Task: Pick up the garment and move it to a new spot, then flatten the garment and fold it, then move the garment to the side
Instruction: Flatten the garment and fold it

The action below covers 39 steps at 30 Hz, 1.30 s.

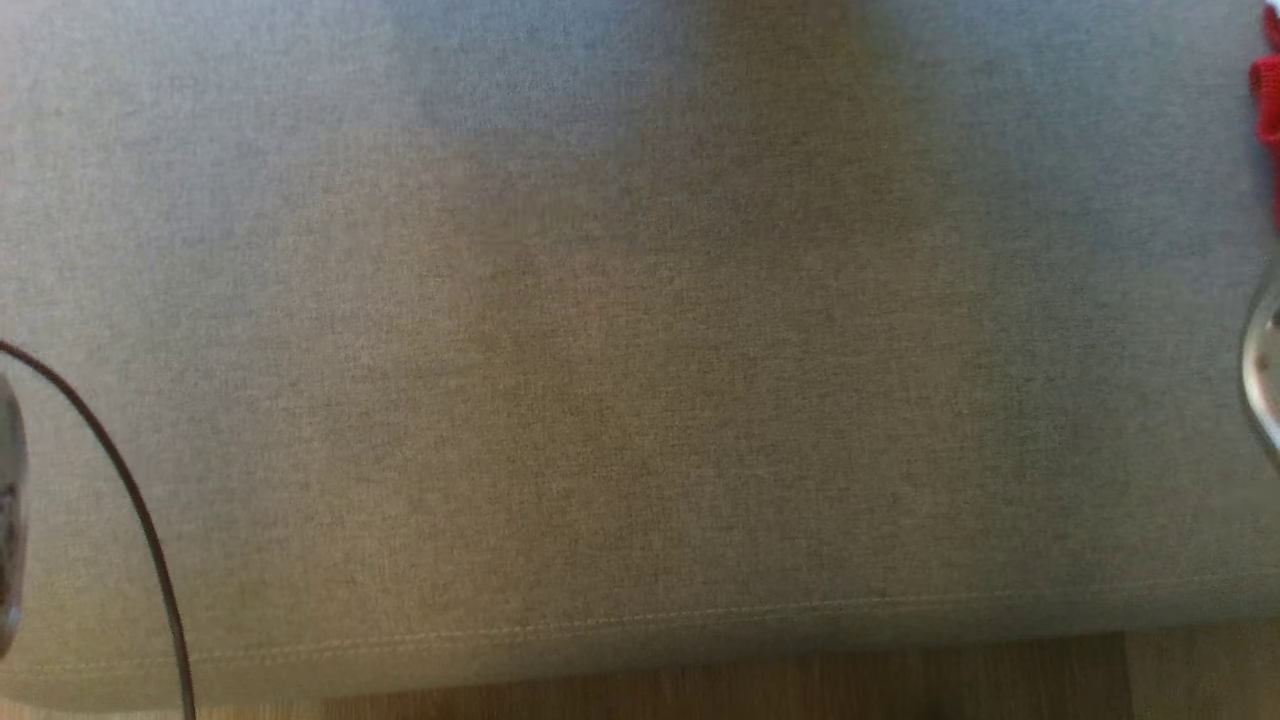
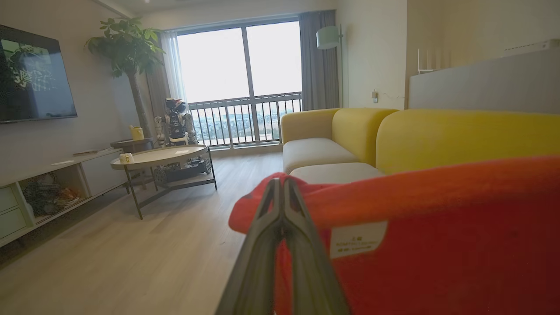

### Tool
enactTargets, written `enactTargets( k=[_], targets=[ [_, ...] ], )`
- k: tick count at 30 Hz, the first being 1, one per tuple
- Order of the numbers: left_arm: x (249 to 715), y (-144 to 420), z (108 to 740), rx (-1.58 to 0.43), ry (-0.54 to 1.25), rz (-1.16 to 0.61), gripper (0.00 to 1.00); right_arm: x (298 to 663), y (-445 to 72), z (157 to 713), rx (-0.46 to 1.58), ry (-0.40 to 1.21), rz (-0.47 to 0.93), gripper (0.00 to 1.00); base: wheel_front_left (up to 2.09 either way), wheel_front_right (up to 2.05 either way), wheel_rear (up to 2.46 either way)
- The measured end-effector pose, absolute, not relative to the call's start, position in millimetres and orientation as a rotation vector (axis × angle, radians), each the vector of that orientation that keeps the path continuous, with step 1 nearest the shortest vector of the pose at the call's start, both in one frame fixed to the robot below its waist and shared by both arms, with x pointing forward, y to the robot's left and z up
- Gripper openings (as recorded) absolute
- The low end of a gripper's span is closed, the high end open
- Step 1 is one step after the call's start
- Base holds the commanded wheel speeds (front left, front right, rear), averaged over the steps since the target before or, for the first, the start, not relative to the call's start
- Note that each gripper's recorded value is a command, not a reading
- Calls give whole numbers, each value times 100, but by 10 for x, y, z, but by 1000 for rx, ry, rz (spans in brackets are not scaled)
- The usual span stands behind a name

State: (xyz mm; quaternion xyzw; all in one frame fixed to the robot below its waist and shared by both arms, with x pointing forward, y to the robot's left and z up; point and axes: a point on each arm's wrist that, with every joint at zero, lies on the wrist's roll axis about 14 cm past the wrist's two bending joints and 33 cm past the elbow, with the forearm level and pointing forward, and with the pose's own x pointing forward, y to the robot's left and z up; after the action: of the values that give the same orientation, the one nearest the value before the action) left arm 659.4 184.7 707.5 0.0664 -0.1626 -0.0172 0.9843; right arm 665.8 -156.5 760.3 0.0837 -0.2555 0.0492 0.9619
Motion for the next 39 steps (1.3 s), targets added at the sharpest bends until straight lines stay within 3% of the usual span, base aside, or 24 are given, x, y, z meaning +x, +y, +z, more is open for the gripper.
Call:
enactTargets(
  k=[10,15,25,39],
  targets=[
    [6475,1926,6071,257,-157,-87,0,6679,-1208,6364,164,-238,181,0,0,0,0],
    [6048,1982,5302,343,36,-145,0,6357,-1063,5670,184,-73,216,0,0,0,0],
    [5094,2081,4546,360,258,-179,0,5542,-1052,4898,180,179,226,0,0,0,0],
    [4246,1912,4268,245,318,-167,0,4615,-1435,4281,178,479,157,0,0,0,0]
  ],
)
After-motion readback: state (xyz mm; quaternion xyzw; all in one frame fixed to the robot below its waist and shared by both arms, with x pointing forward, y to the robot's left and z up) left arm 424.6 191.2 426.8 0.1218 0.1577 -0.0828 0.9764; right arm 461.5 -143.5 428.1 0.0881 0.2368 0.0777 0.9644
